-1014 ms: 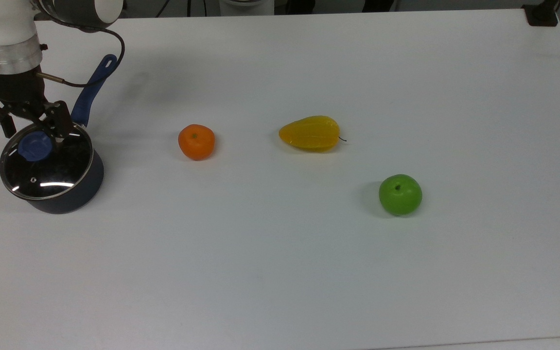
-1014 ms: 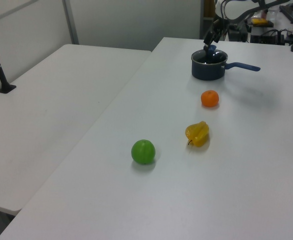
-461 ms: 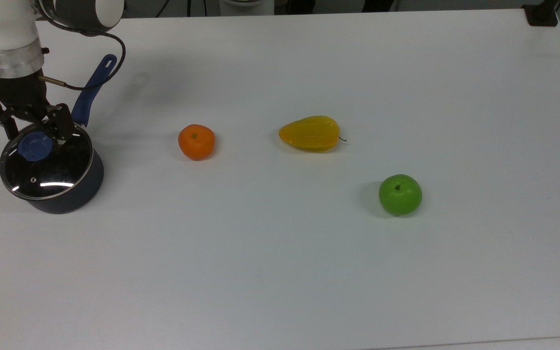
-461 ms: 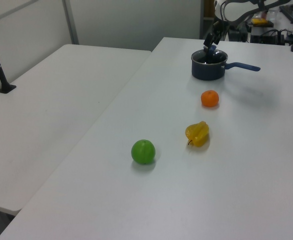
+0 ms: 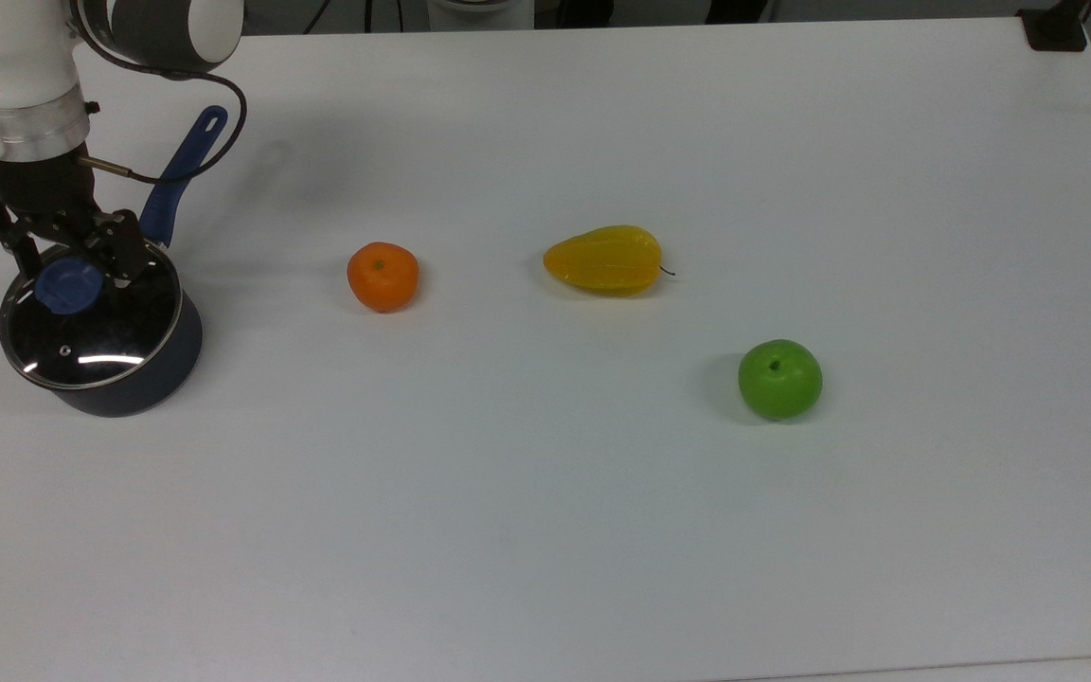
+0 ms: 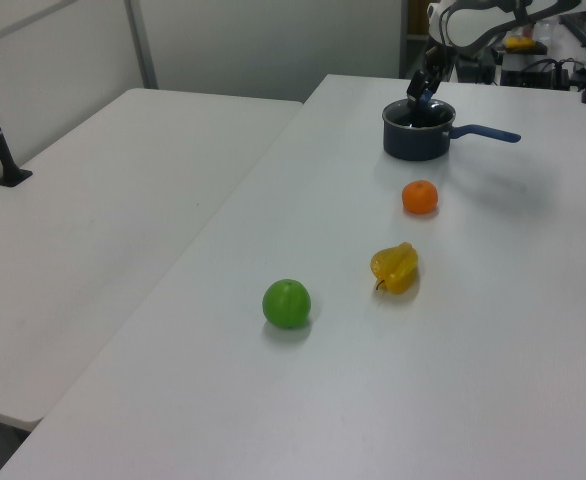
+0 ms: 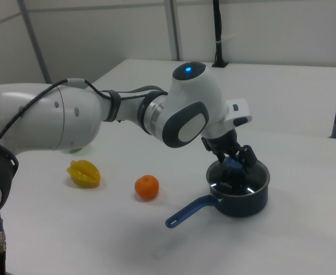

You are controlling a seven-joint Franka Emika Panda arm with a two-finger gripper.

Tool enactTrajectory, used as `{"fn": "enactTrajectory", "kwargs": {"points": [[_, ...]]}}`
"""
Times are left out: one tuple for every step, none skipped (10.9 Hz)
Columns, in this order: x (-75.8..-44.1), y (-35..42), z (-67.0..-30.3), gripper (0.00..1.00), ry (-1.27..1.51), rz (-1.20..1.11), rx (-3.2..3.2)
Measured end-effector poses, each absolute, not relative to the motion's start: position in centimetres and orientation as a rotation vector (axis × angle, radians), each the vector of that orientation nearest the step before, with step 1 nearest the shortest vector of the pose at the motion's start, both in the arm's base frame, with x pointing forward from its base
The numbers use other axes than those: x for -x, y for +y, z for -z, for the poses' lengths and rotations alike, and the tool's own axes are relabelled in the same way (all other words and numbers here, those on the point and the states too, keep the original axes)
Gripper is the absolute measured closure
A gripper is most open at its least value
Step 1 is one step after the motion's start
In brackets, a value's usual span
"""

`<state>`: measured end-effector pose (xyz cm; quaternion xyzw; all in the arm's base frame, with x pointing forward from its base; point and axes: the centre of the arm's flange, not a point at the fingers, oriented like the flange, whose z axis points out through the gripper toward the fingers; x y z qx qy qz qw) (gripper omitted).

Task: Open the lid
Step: 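Lower the gripper and close it on the blue lid knob, then lift the glass lid off the saucepan and carry it beside the orange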

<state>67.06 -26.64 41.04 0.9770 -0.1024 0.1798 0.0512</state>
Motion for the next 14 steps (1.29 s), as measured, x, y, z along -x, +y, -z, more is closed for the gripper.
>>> {"fn": "enactTrajectory", "kwargs": {"points": [[-67.1, -26.7, -41.1, 0.04, -0.312, -0.554, -2.971], [-67.1, -26.7, -41.1, 0.13, -0.314, -0.554, -2.971], [-67.1, -26.7, -41.1, 0.14, -0.315, -0.554, -2.971], [-67.1, -26.7, -41.1, 0.17, -0.315, -0.554, -2.971], [-67.1, -26.7, -41.1, 0.29, -0.316, -0.554, -2.971], [-67.1, -26.7, -41.1, 0.34, -0.316, -0.555, -2.970], [-67.1, -26.7, -41.1, 0.34, -0.316, -0.555, -2.970], [-67.1, -26.7, -41.3, 0.34, -0.317, -0.559, -2.968], [-67.1, -26.7, -41.9, 0.34, -0.320, -0.572, -2.964], [-67.0, -26.6, -42.9, 0.34, -0.335, -0.593, -2.956], [-67.0, -26.2, -44.1, 0.34, -0.343, -0.619, -2.950], [-67.1, -24.8, -45.5, 0.34, -0.338, -0.648, -2.948], [-67.5, -22.6, -46.8, 0.34, -0.336, -0.678, -2.952], [-67.8, -19.7, -47.9, 0.34, -0.327, -0.699, -2.964]]}}
